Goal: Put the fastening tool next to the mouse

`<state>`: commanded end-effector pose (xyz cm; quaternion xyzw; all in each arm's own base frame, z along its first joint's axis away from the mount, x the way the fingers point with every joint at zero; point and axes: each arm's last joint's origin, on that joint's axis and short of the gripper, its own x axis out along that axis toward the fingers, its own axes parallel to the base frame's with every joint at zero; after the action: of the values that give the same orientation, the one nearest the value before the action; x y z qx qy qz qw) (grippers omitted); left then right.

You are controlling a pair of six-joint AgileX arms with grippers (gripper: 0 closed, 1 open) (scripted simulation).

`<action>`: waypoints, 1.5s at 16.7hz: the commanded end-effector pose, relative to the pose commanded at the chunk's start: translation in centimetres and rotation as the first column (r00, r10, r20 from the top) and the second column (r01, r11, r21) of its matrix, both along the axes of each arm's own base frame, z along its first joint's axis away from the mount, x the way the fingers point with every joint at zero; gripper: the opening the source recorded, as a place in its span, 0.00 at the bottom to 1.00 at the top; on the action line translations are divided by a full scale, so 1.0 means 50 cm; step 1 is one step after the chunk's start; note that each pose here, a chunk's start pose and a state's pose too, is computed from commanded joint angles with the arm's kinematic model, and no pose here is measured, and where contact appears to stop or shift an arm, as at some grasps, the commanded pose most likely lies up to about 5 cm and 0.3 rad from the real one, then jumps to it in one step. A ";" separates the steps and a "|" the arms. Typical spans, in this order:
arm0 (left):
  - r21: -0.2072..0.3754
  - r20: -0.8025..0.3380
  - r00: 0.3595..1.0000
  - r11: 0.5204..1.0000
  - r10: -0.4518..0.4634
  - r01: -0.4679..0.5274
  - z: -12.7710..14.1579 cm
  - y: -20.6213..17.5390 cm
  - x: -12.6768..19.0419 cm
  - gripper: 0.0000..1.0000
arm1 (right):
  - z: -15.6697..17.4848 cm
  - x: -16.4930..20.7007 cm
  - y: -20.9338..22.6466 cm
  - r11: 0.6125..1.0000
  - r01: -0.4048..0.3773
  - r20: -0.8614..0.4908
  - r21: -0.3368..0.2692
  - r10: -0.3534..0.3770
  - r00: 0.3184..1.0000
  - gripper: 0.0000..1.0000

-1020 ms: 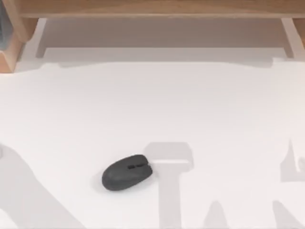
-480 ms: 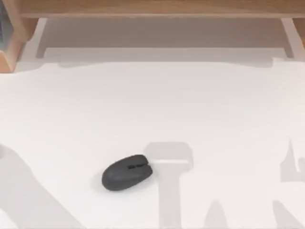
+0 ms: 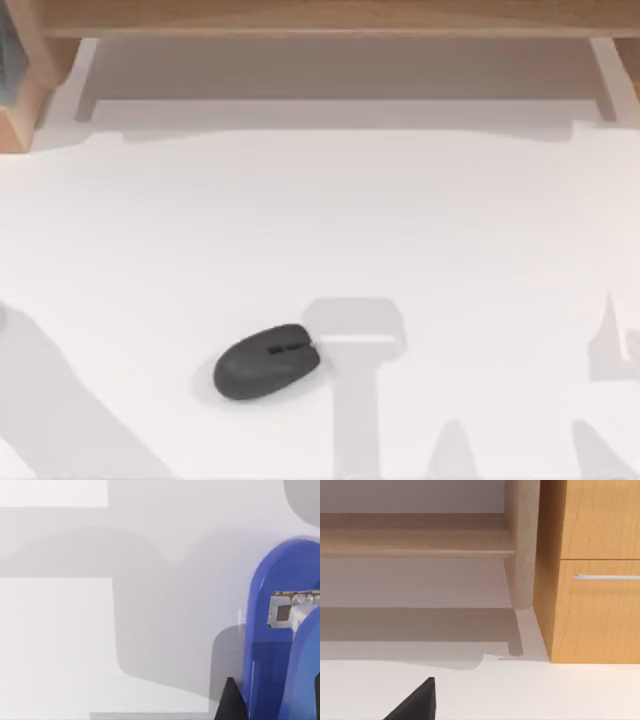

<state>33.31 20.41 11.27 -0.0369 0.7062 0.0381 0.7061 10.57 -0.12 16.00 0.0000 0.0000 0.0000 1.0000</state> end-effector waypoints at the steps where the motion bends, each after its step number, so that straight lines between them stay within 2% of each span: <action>1: 0.000 0.000 1.000 1.000 0.000 0.000 0.000 0.000 0.000 0.00 | 0.000 0.000 0.000 1.000 0.000 0.000 0.000 0.000 1.000 1.00; 7: 0.000 0.005 1.000 1.000 -0.001 0.001 0.005 -0.001 0.001 0.00 | 0.000 0.000 0.000 1.000 0.000 0.000 0.000 0.000 1.000 1.00; 13: -0.002 0.002 1.000 1.000 -0.001 0.001 0.061 -0.002 0.001 0.00 | 0.000 0.000 0.000 1.000 0.000 0.000 0.000 0.000 1.000 1.00; 18: -0.004 -0.001 1.000 1.000 -0.001 0.001 0.058 -0.008 0.009 0.00 | 0.000 0.000 0.000 1.000 0.000 0.000 0.000 0.000 1.000 1.00; 22: -0.009 0.009 1.000 1.000 -0.009 0.010 0.060 -0.100 0.090 0.00 | 0.000 0.000 0.000 1.000 0.000 0.000 0.000 0.000 1.000 1.00; 25: -0.021 0.012 0.999 0.999 -0.043 0.043 0.059 -0.255 0.168 0.00 | 0.000 0.000 0.000 1.000 0.000 0.000 0.000 0.000 1.000 1.00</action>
<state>41.74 7.67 14.19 -0.0292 0.7031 0.0152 0.7103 10.57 -0.12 16.00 0.0000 0.0000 0.0000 1.0000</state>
